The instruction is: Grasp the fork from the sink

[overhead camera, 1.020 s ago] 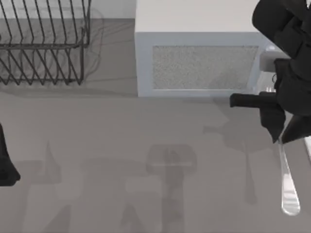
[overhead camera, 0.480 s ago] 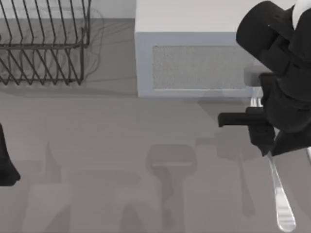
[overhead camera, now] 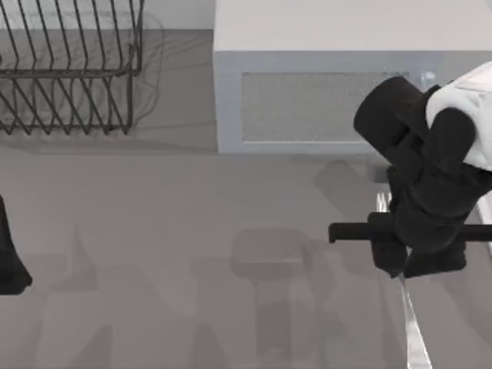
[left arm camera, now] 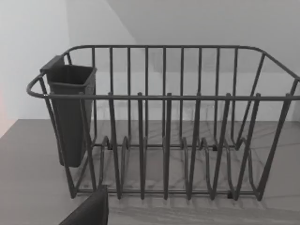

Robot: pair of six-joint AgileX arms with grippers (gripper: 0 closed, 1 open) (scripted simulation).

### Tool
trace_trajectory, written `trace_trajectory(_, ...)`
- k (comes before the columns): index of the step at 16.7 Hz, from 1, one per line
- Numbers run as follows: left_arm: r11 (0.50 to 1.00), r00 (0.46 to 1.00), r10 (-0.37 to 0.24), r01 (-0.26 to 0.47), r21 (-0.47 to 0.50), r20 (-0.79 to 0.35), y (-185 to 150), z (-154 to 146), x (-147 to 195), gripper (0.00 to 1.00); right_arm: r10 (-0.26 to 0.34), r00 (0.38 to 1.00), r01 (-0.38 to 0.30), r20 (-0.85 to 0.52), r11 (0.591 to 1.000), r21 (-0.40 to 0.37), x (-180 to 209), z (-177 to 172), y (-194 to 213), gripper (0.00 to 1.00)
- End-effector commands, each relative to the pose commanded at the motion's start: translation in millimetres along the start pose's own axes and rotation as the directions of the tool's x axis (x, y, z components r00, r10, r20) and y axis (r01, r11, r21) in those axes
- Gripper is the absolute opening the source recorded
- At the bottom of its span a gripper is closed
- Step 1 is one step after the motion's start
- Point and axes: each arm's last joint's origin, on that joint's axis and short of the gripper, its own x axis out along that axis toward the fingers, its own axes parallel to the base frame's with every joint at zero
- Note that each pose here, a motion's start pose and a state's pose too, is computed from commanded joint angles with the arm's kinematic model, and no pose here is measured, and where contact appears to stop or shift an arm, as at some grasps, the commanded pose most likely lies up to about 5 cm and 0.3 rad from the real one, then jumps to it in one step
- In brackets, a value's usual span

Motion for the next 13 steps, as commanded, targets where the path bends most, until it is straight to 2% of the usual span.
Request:
trace_trajectory(3,1.000,1.000,0.000,0.000,0.000,0.000,0.0,0.0,0.0,1.00,-0.008,1.000,0.008,-0.010,1.000,-0.001,26.0,-4.9,-3.1,0.00)
trace_trajectory(8,1.000,1.000,0.000,0.000,0.000,0.000,0.0,0.0,0.0,1.00,-0.009,1.000,0.009,-0.012,1.000,-0.001,29.1,-5.7,-3.6,0.00)
trace_trajectory(13,1.000,1.000,0.000,0.000,0.000,0.000,0.0,0.0,0.0,1.00,-0.009,1.000,0.009,-0.012,1.000,-0.001,29.1,-5.7,-3.6,0.38)
